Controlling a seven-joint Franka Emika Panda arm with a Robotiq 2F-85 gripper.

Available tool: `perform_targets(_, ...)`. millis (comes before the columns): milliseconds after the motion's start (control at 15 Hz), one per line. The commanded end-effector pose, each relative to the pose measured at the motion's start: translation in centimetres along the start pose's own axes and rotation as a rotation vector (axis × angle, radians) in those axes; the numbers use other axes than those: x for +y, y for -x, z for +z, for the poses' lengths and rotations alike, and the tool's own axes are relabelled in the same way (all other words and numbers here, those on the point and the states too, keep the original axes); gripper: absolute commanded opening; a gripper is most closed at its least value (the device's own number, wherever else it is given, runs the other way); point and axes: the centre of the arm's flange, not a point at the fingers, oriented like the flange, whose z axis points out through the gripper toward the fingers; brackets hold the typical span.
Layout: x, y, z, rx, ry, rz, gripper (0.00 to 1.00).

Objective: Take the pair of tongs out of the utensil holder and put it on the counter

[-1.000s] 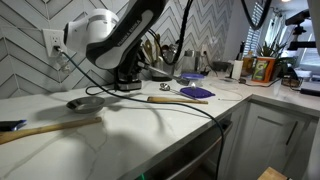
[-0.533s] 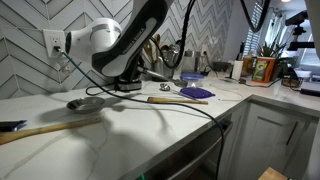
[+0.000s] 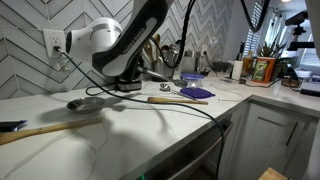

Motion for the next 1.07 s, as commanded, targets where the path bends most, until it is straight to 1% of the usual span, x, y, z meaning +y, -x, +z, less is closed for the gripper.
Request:
perform_targets(0,-0.7,-0.1,-0.5,0.005,0.001,-0.012,0.05)
perform_targets(400,-2.9,-0.1,-1.6,0.01,-0.007,-0.039,0.05)
perform_targets(733,-5.0,0.0,-1.6,0.01,-0.01,-0.066,0.05)
perform_targets(1000,-6.7,-0.2,-1.4,0.006,0.005,-0.074,0.05)
